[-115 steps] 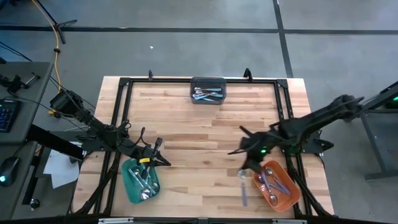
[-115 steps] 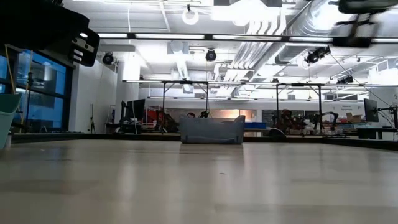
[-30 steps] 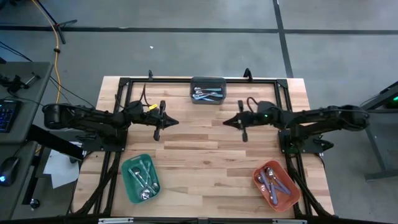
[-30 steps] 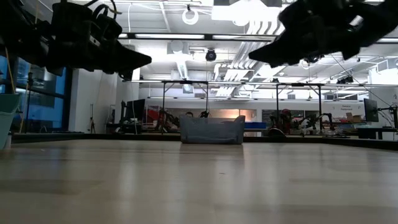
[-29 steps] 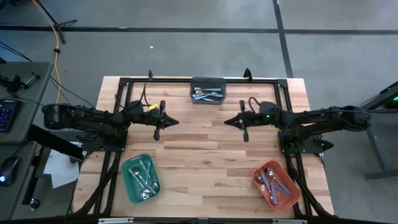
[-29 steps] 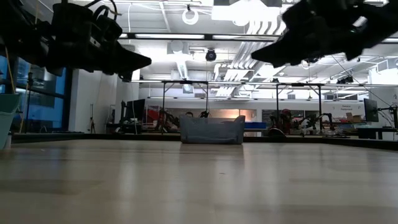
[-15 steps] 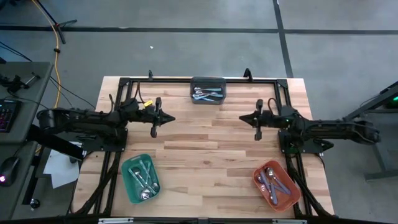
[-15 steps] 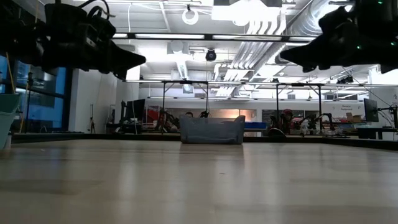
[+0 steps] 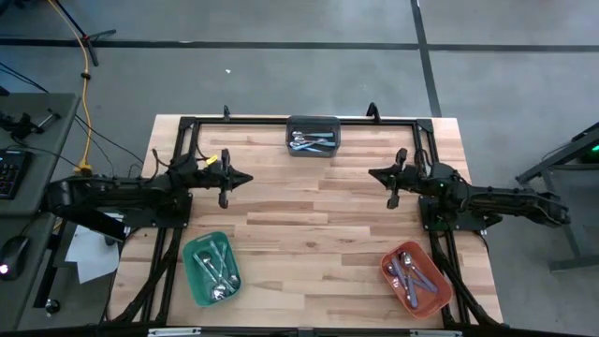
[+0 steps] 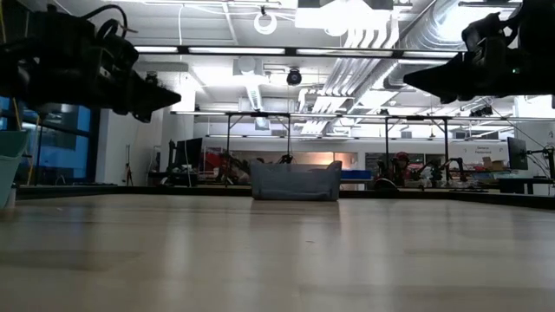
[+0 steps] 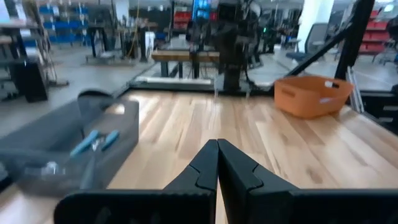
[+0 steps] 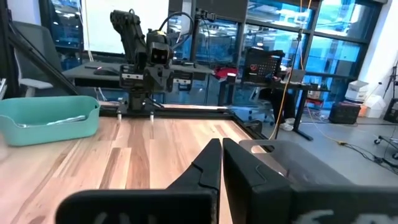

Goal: Sort silverware by color (type)
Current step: Return to Home Position

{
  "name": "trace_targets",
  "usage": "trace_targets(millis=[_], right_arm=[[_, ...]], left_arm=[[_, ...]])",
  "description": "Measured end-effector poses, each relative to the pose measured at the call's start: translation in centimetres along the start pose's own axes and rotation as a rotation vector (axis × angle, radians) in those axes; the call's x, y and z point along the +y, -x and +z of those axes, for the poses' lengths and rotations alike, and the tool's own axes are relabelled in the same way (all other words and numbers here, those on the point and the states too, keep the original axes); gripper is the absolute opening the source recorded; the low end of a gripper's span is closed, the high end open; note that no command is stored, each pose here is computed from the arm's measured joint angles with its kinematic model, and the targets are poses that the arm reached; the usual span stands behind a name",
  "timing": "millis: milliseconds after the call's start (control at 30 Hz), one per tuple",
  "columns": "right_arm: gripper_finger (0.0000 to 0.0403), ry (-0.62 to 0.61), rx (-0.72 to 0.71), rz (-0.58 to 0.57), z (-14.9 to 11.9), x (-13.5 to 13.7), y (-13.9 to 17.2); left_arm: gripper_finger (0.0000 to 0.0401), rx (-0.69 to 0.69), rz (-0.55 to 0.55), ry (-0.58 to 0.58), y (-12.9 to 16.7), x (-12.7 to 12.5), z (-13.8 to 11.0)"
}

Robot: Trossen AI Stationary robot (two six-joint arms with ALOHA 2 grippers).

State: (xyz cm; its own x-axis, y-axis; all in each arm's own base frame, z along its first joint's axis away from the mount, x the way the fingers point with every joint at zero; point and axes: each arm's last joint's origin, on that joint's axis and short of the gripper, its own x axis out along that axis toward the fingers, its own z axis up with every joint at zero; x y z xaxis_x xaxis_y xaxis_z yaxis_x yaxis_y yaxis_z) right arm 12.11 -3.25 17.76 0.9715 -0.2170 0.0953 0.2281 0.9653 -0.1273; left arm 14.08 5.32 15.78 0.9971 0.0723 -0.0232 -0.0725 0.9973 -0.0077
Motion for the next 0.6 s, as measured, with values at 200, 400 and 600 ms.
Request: trace_targets(millis=[200,400,600], right_arm=[[0.0,-0.014,0.002,0.0,0.1,0.0,0.3],[0.0,0.0,0.025,-0.044,-0.1,-0.1,0.4],[0.0,0.013,-0.001,-0.063,0.2,-0.2,0.8]], left_arm=[[0.0,0.06,0.004,0.02,0.5,-0.2,-0.4],[0.0,0.029,0.028,-0.016,1.1,-0.3,0.2],[0.0,0.058,0.051,-0.01,1.9,-0.6,0.1]])
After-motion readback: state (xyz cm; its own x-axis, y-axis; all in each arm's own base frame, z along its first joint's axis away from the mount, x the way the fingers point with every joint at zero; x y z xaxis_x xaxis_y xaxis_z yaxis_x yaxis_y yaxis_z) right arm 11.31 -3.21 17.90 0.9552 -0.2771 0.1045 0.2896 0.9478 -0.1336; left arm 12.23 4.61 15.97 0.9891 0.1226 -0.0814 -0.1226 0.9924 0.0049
